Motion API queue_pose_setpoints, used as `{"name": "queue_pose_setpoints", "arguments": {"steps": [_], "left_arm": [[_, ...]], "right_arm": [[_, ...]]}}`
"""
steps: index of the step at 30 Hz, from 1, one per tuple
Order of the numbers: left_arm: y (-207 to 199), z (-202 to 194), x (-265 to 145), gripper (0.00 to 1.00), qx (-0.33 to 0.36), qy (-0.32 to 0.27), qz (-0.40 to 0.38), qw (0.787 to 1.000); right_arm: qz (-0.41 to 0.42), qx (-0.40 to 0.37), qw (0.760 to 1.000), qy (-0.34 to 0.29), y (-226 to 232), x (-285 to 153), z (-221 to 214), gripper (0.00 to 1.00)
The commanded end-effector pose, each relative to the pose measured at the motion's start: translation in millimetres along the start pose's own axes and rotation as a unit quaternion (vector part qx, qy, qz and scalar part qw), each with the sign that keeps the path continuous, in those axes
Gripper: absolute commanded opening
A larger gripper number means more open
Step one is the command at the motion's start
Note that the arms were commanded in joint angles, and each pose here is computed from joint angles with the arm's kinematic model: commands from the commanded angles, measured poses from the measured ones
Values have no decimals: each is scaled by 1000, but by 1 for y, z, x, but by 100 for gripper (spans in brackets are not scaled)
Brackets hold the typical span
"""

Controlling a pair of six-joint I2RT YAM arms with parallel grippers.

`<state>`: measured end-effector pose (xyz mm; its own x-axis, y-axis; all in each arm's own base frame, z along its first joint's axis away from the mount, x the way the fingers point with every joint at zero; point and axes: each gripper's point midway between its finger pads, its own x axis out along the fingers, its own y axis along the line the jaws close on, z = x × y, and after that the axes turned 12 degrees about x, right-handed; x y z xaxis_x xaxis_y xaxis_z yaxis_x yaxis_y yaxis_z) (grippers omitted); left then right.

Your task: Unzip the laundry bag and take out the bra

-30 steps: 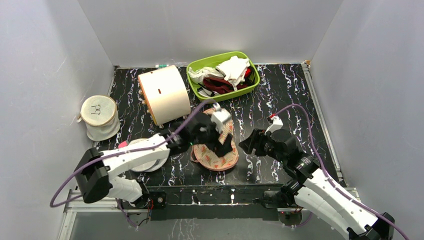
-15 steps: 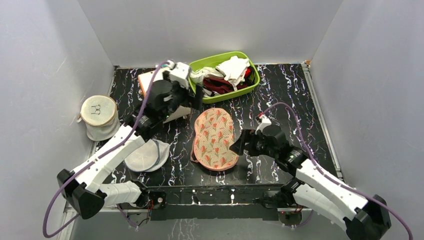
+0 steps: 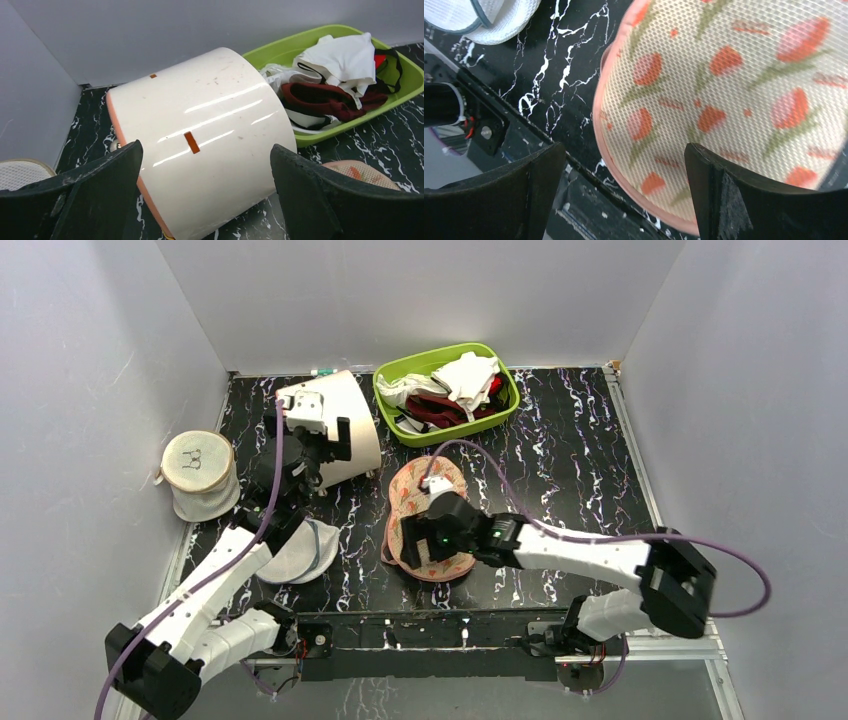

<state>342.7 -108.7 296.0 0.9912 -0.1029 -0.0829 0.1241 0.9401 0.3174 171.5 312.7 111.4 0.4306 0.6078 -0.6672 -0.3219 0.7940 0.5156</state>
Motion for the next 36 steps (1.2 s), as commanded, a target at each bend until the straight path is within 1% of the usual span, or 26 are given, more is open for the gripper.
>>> {"name": "queue_pose_setpoints", "arguments": {"steps": [1, 3, 5, 8, 11, 13, 14, 16, 18, 20, 22, 25, 26, 28, 30, 31, 33, 36], "left_arm": [[33, 33, -15, 98, -24, -67, 58, 996], [34, 31, -15, 98, -16, -65, 60, 996], [34, 29, -15, 98, -16, -60, 61, 996], [31, 29, -15, 98, -19, -61, 52, 997], [27, 31, -15, 98, -24, -63, 41, 997], [26, 31, -15, 99, -26, -64, 38, 997], [25, 32, -15, 98, -27, -65, 37, 997], [24, 32, -15, 98, -28, -65, 34, 997], [24, 33, -15, 99, -27, -65, 33, 997], [25, 33, -15, 98, -27, -65, 34, 997], [27, 32, -16, 98, -25, -64, 39, 997], [36, 33, -20, 98, -25, -64, 58, 996], [39, 32, -22, 98, -26, -65, 67, 995], [47, 31, -25, 98, -27, -67, 89, 993], [55, 29, -28, 98, -27, -70, 108, 991], [58, 29, -30, 98, -28, -71, 116, 990], [62, 28, -32, 98, -27, -73, 128, 989], [65, 27, -34, 98, -24, -74, 136, 988]], "right_arm": [[-20, -33, 999, -15, 17, 22, 11, 89], [-8, -29, 1000, -2, 20, 31, 4, 90], [-14, -16, 1000, 2, 12, 34, -3, 92], [-52, -3, 999, 2, -16, 30, -13, 97], [-89, 17, 996, -1, -52, 19, -18, 98], [-114, 23, 993, -17, -71, 5, -10, 98], [-118, 17, 993, -27, -72, -2, -4, 98], [-88, -6, 995, -37, -58, -15, 7, 98], [-42, -25, 998, -32, -33, -22, 13, 98], [-17, -41, 999, -25, -12, -24, 14, 98], [-14, -62, 998, -16, 2, -22, 12, 98], [-65, -92, 993, -29, 11, -13, 15, 98], [-100, -99, 989, -39, 6, -8, 19, 98], [-178, -100, 977, -65, -4, -4, 31, 93], [-259, -100, 956, -97, -12, -4, 42, 86], [-297, -103, 942, -114, -16, -5, 46, 85], [-341, -119, 922, -142, -11, -5, 50, 85], [-390, -176, 892, -146, -8, 7, 42, 84]]}}
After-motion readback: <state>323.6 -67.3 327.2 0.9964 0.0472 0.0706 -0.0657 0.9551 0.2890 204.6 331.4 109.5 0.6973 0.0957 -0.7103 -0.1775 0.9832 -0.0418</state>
